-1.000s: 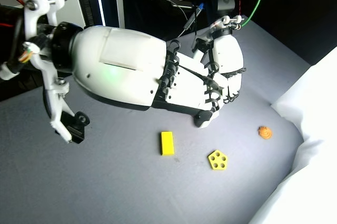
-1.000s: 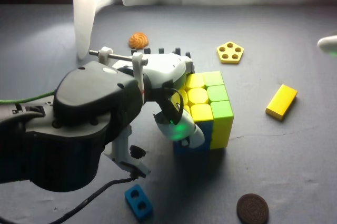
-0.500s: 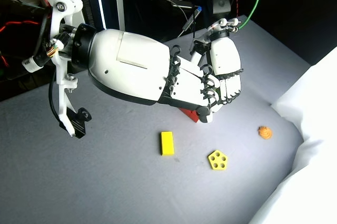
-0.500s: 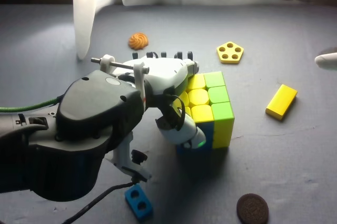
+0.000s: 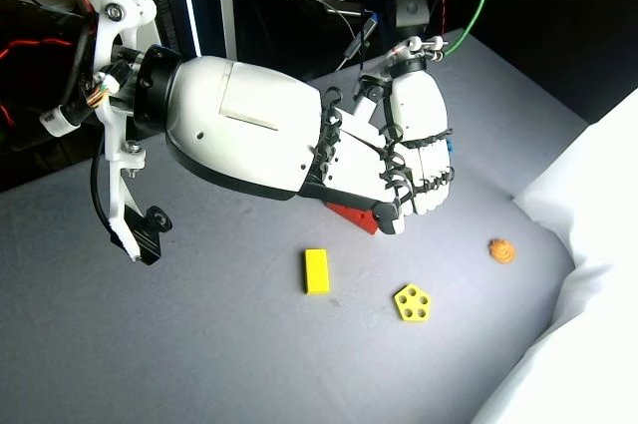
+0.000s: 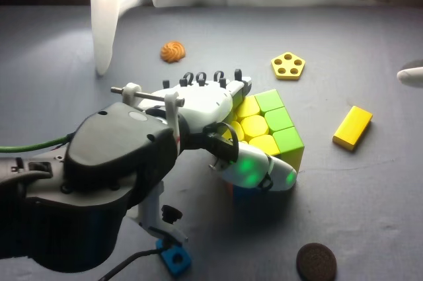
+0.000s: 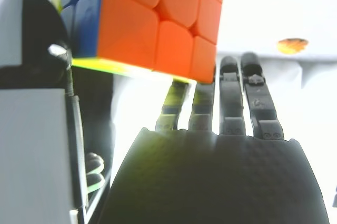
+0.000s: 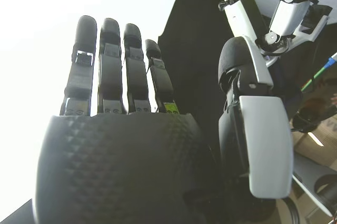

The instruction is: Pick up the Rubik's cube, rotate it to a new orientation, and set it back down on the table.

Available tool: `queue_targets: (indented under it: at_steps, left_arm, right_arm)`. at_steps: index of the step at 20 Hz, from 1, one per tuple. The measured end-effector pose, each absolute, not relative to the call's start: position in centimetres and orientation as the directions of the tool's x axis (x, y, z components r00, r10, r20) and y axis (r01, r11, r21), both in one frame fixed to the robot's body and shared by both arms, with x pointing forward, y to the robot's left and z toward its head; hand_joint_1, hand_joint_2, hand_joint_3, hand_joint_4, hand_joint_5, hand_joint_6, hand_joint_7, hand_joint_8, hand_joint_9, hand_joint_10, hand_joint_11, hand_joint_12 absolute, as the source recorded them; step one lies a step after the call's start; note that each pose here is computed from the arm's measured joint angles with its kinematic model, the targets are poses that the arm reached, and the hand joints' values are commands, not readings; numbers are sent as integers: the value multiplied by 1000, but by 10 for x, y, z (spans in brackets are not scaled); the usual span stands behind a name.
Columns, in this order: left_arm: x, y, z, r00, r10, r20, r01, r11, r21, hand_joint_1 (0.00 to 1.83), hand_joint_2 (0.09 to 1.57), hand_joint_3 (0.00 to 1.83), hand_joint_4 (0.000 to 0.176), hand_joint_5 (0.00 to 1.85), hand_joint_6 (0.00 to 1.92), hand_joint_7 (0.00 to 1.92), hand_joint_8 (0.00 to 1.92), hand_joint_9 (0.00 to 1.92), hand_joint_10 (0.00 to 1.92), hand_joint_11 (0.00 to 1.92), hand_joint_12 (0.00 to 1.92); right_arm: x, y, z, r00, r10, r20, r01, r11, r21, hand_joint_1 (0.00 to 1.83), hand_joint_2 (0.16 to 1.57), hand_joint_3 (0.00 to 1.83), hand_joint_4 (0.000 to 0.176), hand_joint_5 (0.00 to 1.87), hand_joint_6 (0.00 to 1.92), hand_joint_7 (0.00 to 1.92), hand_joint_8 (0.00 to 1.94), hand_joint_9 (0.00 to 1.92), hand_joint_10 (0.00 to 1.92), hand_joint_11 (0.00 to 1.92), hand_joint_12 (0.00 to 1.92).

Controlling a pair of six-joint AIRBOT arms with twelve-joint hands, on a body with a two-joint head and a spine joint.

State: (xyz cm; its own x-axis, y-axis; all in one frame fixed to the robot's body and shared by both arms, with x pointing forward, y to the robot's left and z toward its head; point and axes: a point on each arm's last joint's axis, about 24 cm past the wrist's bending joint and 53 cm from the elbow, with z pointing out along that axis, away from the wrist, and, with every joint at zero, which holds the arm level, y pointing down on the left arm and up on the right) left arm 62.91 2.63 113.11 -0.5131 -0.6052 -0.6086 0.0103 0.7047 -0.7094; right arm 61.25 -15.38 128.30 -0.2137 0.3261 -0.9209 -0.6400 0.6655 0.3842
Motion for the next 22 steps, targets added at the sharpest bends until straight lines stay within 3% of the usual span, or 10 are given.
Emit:
queue_targets:
  at_steps: [5,9,12,17,19,20,21,22]
  left_arm:
    - [627,34,1145,-508,-598,-620,15,713,-701,398,837,0,43,0,0,0,0,0,0,0,0]
    - [638,35,1194,-469,-549,-692,129,733,-668,428,842,0,39,0,0,0,0,0,0,0,0]
    - [638,39,1223,-436,-537,-722,194,727,-658,434,854,0,35,0,0,0,0,0,0,0,0]
    - [628,23,1243,-449,-485,-750,328,692,-644,424,880,8,26,0,0,0,0,0,0,56,27]
    - [623,16,1246,-460,-456,-762,375,678,-632,454,893,0,22,0,0,100,11,90,23,1,530]
    - [622,22,1266,-421,-451,-787,422,671,-610,463,949,4,4,182,39,356,113,373,190,0,1087]
    - [622,23,1267,-421,-457,-784,419,668,-615,463,949,4,4,182,39,356,113,373,190,0,1087]
    - [623,25,1273,-409,-464,-786,424,666,-614,491,972,3,0,283,795,208,1128,229,1183,66,1527]
  right_arm:
    - [610,-151,1281,-199,292,-935,-656,669,349,466,1213,0,0,120,2,249,2,270,18,0,772]
    - [599,-139,1270,-213,211,-954,-703,645,299,442,1220,2,0,113,2,243,2,280,19,0,796]
    - [583,-120,1259,-269,153,-951,-769,561,308,455,1219,1,0,110,3,246,0,275,12,0,773]
    - [543,-90,1245,-228,4,-974,-901,379,213,441,1225,1,0,146,12,303,17,312,23,0,878]
    - [528,-82,1241,-227,-28,-973,-928,311,208,457,1226,1,0,170,18,334,21,351,40,0,961]
    - [524,-75,1242,-248,-25,-969,-934,272,232,514,1206,6,0,290,48,521,72,396,483,0,1303]
    - [524,-75,1241,-245,-27,-969,-934,273,229,514,1206,6,0,290,48,521,72,396,483,0,1303]
    - [522,-72,1241,-245,-32,-969,-937,263,229,590,1194,3,0,325,598,426,914,303,1206,0,1645]
